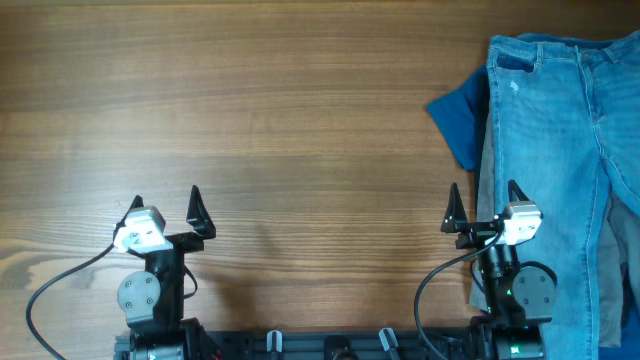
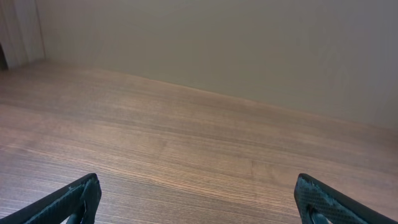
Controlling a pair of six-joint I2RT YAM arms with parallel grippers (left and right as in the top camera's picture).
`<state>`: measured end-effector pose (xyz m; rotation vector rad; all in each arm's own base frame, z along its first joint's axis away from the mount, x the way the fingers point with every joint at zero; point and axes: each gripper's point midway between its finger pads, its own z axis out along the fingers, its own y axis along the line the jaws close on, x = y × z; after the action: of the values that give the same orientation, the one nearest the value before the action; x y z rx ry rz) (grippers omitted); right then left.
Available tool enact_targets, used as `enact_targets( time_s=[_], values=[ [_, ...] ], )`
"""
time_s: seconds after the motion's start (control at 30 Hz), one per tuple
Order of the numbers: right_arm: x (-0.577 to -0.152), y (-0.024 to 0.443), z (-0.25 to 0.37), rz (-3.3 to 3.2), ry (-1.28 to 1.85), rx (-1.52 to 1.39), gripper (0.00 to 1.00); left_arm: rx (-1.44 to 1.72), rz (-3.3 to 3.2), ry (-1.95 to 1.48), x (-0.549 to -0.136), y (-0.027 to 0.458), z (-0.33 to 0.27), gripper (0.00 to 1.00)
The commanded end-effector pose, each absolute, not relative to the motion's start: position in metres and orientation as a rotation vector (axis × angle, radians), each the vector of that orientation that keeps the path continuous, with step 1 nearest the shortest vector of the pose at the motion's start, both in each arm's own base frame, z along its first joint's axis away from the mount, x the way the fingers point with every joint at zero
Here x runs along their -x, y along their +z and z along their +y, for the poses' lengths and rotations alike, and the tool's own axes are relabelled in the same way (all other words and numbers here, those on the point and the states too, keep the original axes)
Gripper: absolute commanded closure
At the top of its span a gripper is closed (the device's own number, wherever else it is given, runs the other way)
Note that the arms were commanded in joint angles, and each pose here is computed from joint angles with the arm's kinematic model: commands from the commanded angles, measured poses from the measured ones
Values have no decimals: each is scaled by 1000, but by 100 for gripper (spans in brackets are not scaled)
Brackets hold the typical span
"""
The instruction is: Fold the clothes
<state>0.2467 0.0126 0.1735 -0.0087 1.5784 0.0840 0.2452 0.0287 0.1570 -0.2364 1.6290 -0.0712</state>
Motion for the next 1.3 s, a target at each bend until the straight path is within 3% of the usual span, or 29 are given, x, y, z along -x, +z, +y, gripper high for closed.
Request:
enact_targets(
  time_s=[0.0,1.27],
  values=[
    [-247,173,18,1582,119,21,0,222,1628,-90,-245,157,25,0],
    [-247,173,18,1582,131,9,0,217,1629,-97,-245,157,24,0]
  ],
)
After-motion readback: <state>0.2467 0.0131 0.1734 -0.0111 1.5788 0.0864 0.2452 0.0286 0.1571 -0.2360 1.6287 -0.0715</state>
